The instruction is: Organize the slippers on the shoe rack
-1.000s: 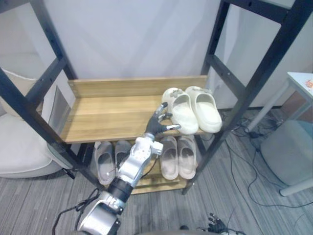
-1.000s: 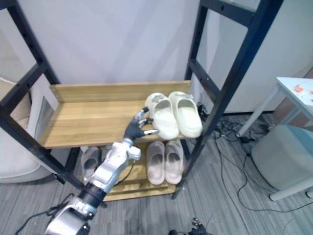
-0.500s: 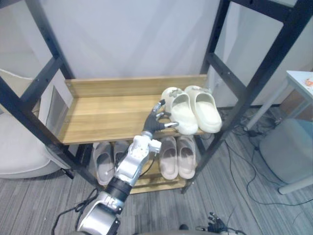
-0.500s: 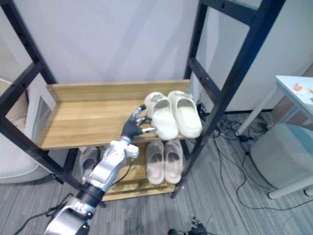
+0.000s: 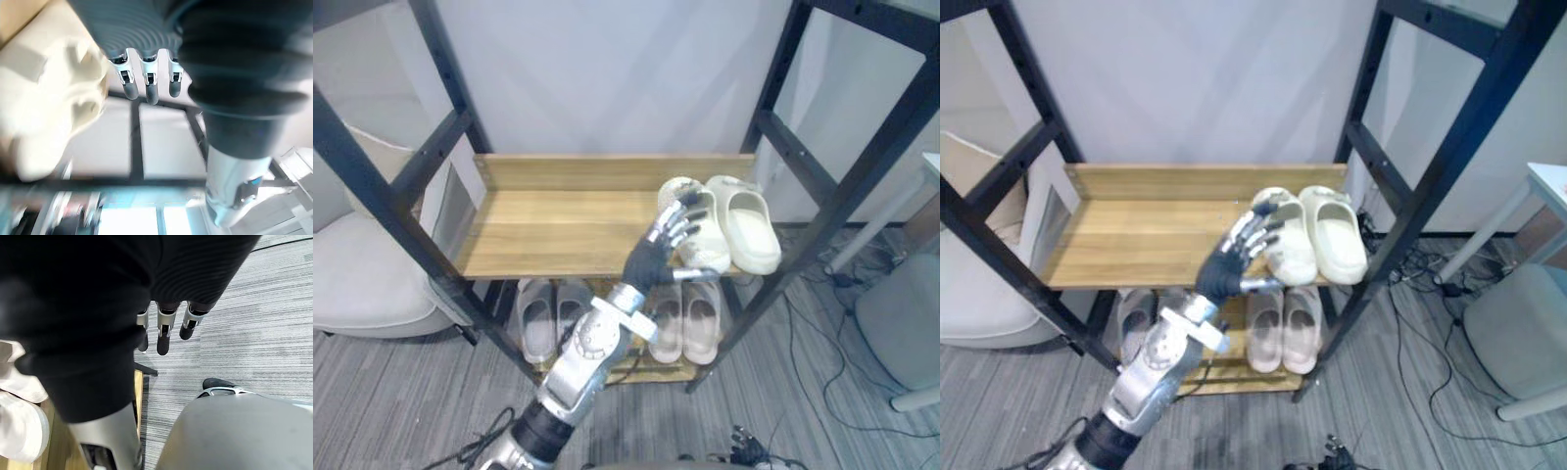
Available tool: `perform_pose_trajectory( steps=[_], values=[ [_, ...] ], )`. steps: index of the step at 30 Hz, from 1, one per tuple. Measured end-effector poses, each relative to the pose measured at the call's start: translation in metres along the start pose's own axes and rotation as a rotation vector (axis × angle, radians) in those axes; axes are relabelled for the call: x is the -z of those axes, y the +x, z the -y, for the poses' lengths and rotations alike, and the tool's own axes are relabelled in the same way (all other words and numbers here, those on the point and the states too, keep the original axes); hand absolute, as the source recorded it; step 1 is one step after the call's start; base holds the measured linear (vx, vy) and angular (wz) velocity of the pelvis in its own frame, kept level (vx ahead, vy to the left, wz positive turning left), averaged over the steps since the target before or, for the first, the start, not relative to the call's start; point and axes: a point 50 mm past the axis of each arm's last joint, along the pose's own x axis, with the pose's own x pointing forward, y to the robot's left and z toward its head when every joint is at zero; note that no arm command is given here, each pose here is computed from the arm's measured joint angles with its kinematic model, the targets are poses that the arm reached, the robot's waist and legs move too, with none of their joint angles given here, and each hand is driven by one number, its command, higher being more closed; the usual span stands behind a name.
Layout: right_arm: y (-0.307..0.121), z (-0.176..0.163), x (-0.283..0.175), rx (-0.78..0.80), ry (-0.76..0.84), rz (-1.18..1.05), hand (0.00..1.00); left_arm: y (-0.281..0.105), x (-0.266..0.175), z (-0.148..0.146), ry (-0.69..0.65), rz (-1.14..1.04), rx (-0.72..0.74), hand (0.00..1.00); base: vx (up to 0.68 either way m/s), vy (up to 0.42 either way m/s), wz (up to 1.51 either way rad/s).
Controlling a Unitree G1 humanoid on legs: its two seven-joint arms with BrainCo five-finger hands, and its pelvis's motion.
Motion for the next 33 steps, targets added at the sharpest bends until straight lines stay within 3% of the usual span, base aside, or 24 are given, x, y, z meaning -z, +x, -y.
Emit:
perform_pose_trajectory(
  steps=[8, 15, 25, 33],
  values=[
    [0.0, 0.006, -0.001, 0.012, -0.012, 0.003, 0.0, -0.062, 0.084, -0.011, -0.114, -0.406, -0.105, 0.0, 0.0, -0.002, -0.01],
    [0.001, 0.002, -0.002, 0.008, -0.002, 0.006, 0.0, -0.128, 0.135, -0.049, -0.012, -0.74, -0.317, 0.0, -0.01, -0.011, -0.05],
    [0.002, -0.001, -0.005, 0.029, 0.02, 0.012, 0.0, -0.203, 0.162, -0.087, 0.085, -1.037, -0.637, 0.0, 0.0, 0.0, 0.0],
    [0.001, 0.001, -0.005, 0.053, 0.042, 0.01, 0.0, -0.244, 0.166, -0.095, 0.112, -1.179, -0.79, 0.0, -0.01, 0.001, 0.03]
  ],
)
